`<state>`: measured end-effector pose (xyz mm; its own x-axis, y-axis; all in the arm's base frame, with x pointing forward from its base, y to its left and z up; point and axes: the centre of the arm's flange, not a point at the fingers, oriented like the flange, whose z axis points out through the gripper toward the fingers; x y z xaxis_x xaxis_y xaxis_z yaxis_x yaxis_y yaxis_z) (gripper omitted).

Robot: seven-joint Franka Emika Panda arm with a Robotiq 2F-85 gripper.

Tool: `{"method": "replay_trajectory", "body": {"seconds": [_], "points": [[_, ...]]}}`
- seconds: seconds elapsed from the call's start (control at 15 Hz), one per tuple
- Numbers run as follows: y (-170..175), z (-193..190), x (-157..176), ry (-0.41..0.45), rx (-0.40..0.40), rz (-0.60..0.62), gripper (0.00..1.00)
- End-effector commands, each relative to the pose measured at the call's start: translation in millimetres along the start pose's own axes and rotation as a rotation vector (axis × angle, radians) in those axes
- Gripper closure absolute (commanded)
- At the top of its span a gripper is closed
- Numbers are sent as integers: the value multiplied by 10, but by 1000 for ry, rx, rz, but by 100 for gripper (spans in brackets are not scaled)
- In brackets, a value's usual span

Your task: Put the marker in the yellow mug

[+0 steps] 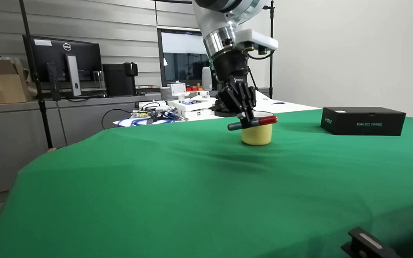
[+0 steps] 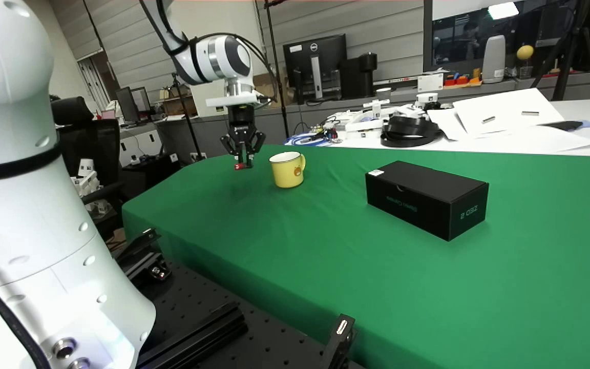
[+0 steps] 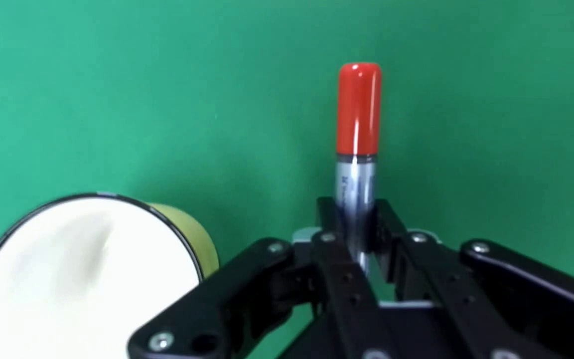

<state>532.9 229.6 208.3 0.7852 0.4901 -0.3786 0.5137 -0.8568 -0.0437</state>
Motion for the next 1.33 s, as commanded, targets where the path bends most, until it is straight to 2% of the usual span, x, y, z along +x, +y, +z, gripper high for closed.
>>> {"method": "replay_trajectory", "body": {"seconds": [0.0,0.2,0.6,0.87,1.27], "points": [[241,-228,169,-138,86,114,95],[450,-341,133,-253,196,159,95],[911,-495,125,-381,419,317,95],[1212,-512,128,-397,538,430,95],[1561,-289,206,-376,611,543,95]]}}
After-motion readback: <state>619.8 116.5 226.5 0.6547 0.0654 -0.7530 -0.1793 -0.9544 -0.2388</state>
